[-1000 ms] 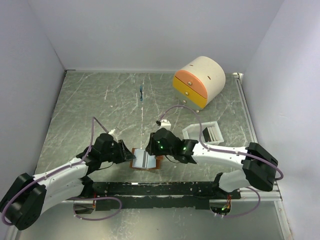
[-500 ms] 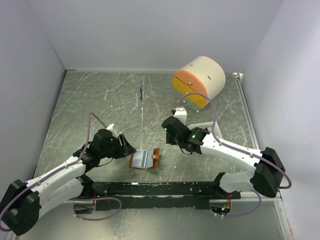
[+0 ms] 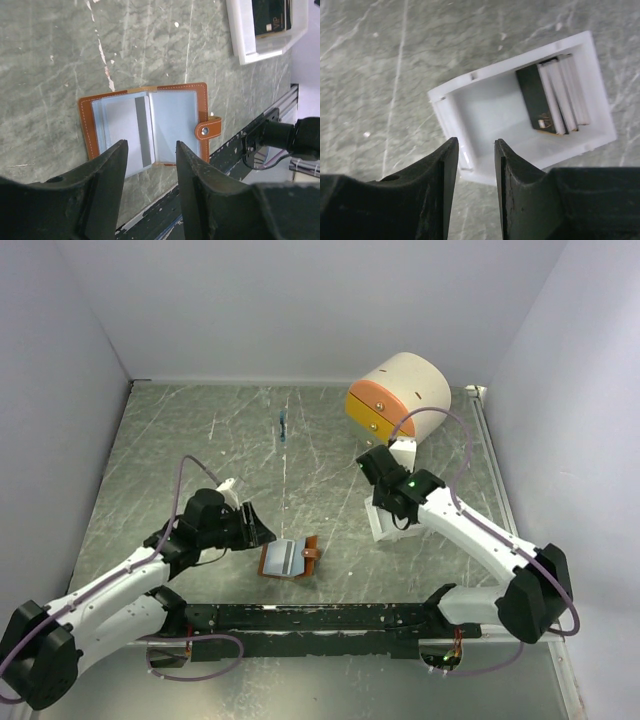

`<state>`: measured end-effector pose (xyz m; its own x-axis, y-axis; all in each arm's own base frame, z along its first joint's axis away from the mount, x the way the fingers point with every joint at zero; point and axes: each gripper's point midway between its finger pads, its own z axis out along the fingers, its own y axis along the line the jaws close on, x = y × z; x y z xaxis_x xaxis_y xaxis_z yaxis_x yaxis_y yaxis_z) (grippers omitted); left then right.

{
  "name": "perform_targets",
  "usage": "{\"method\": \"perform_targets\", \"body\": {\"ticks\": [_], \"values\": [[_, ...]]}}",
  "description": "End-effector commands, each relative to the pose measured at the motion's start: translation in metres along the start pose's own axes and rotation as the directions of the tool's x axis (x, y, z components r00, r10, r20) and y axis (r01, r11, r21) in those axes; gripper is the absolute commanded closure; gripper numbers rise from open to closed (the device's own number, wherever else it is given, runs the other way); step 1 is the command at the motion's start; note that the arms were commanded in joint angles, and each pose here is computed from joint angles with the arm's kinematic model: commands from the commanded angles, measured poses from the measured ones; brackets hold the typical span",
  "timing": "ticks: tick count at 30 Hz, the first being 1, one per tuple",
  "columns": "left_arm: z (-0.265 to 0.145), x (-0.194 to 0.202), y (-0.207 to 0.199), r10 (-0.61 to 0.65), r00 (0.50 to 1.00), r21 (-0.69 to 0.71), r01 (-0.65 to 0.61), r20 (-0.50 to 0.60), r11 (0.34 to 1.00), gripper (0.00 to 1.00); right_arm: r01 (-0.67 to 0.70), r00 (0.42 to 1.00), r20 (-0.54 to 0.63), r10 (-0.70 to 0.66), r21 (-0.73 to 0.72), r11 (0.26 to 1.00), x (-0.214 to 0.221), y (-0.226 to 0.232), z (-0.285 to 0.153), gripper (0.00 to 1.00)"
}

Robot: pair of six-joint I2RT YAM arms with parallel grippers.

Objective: Put the credit cards into the card holder
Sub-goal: Pick up the credit card from the storage box.

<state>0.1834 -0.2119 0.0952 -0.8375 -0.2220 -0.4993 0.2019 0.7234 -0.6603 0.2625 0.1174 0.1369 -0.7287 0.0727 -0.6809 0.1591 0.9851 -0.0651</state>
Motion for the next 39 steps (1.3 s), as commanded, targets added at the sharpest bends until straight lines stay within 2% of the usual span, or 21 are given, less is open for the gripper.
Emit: {"method": "perform_targets", "body": {"ticks": [1, 4, 9, 18, 25, 39], "values": [[0.003, 0.004, -0.022, 0.055, 0.998, 0.127, -0.049, -0.043, 0.991, 0.49, 0.052, 0.999, -0.016, -0.05, 0.129, 0.99, -0.011, -0.031, 0.011, 0.64], [0.007, 0.01, -0.029, 0.057, 0.996, 0.18, -0.043, -0.074, 0.983, 0.54, 0.059, 0.998, -0.034, -0.054, 0.149, 0.987, -0.014, -0.039, 0.021, 0.63], [0.014, 0.021, -0.036, 0.072, 0.988, 0.228, -0.04, -0.134, 0.973, 0.57, 0.084, 0.995, -0.067, -0.074, 0.167, 0.982, -0.012, -0.044, 0.04, 0.62], [0.021, 0.037, -0.05, 0.075, 0.98, 0.282, -0.021, -0.182, 0.959, 0.58, 0.181, 0.98, -0.141, -0.14, 0.344, 0.921, -0.007, -0.081, 0.062, 0.62], [0.027, 0.045, -0.055, 0.074, 0.978, 0.289, -0.014, -0.197, 0.957, 0.58, 0.227, 0.969, -0.181, -0.169, 0.373, 0.899, -0.003, -0.094, 0.08, 0.62], [0.031, 0.053, -0.056, 0.06, 0.979, 0.283, -0.002, -0.196, 0.959, 0.59, 0.28, 0.949, -0.239, -0.208, 0.328, 0.902, 0.013, -0.089, 0.098, 0.62]]}}
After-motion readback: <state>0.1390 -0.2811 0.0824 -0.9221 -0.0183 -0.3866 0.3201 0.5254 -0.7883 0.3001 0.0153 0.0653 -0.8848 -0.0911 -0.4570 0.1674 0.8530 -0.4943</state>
